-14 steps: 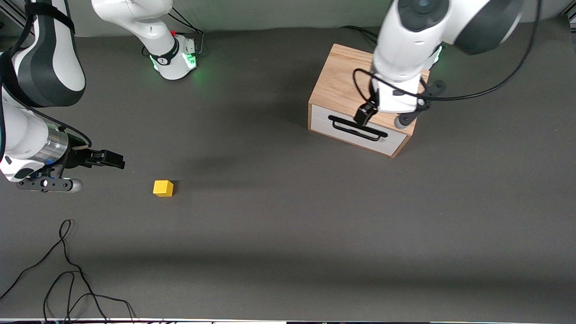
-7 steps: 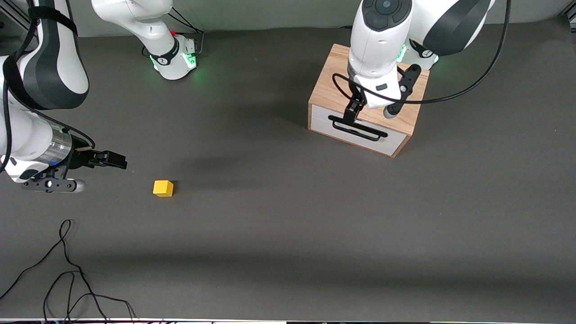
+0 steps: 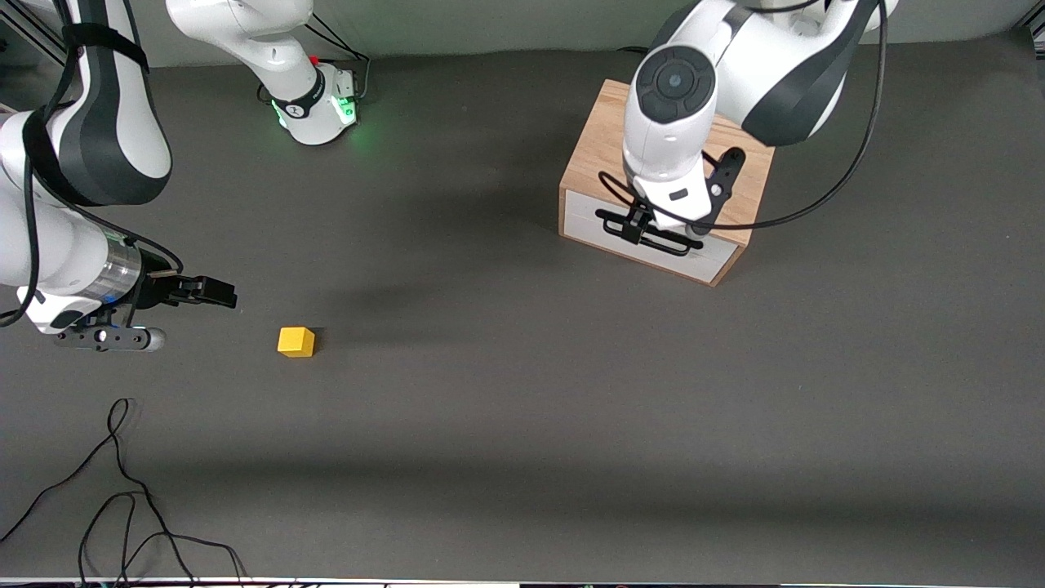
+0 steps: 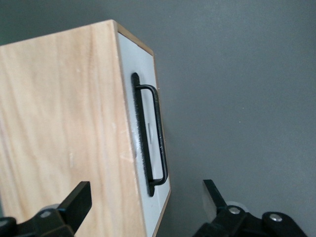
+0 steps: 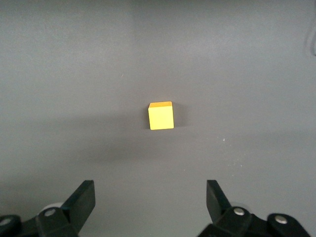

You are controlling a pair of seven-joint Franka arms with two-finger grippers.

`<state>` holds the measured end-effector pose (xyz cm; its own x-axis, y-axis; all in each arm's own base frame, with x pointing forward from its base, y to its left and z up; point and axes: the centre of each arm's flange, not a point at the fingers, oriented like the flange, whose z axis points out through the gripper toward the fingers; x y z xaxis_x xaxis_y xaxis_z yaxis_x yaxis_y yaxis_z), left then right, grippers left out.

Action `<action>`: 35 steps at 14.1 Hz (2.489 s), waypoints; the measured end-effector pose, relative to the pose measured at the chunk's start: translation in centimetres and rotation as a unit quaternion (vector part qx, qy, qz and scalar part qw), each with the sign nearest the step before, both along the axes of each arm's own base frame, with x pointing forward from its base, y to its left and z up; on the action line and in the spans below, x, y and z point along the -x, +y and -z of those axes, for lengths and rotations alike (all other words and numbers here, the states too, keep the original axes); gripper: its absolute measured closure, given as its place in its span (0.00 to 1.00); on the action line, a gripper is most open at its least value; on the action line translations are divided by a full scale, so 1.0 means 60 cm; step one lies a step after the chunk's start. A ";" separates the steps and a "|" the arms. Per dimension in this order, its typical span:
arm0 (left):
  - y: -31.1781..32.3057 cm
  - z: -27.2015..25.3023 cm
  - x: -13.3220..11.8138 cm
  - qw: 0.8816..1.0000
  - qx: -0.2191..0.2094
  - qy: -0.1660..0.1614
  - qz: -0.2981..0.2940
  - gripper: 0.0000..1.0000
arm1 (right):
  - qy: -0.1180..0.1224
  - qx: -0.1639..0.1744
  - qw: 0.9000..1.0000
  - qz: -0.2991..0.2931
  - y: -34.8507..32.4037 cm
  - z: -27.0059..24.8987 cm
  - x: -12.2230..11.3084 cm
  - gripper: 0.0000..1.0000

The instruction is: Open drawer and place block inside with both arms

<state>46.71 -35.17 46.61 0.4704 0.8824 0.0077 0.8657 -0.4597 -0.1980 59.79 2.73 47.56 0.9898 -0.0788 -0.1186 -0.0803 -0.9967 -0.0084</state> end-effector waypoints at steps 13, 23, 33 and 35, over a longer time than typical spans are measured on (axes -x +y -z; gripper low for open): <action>0.009 0.199 -0.039 1.000 -0.011 0.015 -0.021 0.00 | 0.001 0.000 1.000 -0.004 -0.004 0.020 0.003 0.00; 0.010 0.270 -0.039 0.999 -0.016 0.028 -0.034 0.00 | -0.013 0.002 1.000 -0.004 -0.011 0.067 0.006 0.00; 0.013 0.279 -0.049 0.998 0.001 0.026 -0.050 0.00 | -0.039 0.009 0.999 -0.006 -0.014 0.214 0.025 0.00; 0.018 0.279 -0.053 0.998 0.003 0.025 -0.054 0.00 | -0.036 0.012 0.999 -0.010 -0.014 0.262 0.020 0.00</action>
